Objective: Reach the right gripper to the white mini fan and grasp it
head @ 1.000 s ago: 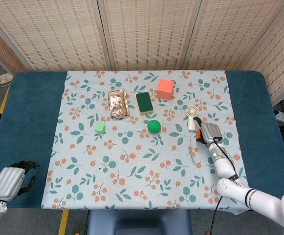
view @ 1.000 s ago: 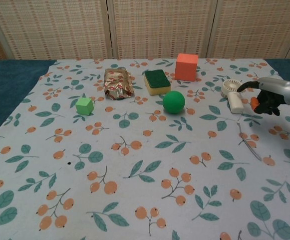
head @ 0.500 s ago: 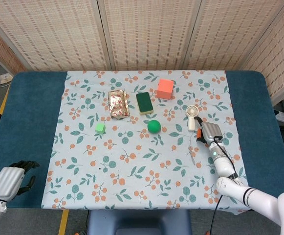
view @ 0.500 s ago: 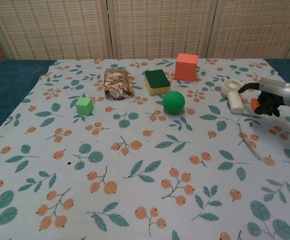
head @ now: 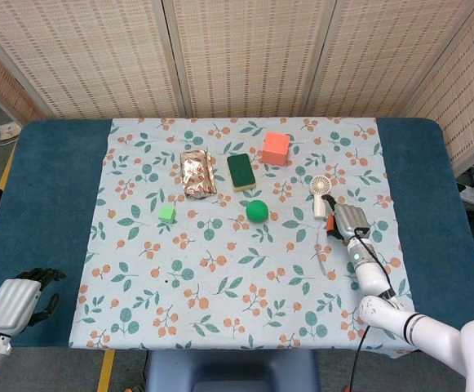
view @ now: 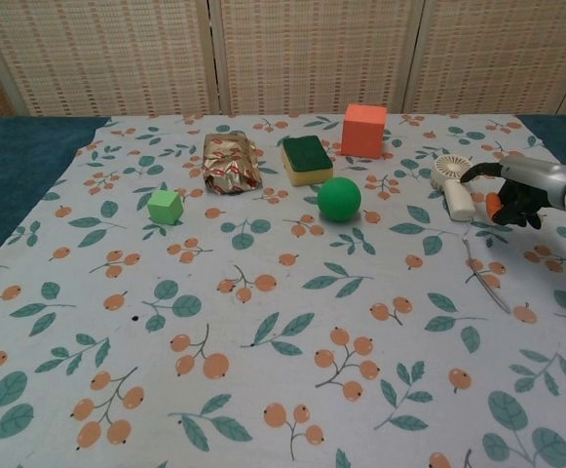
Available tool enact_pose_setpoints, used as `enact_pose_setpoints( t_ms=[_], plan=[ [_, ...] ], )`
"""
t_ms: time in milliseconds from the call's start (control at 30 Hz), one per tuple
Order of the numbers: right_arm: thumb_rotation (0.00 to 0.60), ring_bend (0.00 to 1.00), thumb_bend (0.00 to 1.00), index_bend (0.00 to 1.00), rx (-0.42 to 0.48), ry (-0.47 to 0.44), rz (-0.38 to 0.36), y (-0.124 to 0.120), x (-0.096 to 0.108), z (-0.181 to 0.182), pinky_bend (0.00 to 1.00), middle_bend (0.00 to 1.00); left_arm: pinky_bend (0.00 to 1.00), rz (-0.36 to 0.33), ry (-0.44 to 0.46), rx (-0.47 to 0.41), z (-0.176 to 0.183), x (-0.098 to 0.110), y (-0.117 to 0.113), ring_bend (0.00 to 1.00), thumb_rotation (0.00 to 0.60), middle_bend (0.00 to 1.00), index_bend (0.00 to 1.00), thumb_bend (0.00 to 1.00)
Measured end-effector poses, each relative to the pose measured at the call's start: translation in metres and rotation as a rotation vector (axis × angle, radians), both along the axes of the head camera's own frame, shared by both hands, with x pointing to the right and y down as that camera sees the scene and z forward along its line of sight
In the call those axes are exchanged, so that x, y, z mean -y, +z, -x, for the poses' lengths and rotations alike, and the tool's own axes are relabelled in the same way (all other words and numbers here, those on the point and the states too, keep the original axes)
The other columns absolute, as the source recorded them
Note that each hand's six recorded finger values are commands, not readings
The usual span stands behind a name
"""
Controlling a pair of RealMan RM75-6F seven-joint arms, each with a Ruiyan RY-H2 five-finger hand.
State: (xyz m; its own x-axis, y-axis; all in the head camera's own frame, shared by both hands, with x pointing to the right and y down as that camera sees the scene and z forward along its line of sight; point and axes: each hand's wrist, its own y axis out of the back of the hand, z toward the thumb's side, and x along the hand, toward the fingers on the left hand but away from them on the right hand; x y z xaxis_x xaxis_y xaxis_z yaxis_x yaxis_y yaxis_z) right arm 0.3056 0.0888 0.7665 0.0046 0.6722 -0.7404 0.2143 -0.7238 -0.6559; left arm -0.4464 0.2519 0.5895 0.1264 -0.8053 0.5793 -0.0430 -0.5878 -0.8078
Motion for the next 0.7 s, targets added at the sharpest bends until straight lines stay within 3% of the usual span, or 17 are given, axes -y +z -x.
enact_pose_setpoints(
  t_ms=[700],
  plan=[
    [0.6,0.72,0.76,0.12,0.016,-0.03,-0.015,-0.004,-0.0024,0.0089,0.71,0.84,0.43,0.001,-0.005,-0.002,0.0009,0.0001,-0.0006,0.32,0.6,0.37,0.35,0.47]
  ],
)
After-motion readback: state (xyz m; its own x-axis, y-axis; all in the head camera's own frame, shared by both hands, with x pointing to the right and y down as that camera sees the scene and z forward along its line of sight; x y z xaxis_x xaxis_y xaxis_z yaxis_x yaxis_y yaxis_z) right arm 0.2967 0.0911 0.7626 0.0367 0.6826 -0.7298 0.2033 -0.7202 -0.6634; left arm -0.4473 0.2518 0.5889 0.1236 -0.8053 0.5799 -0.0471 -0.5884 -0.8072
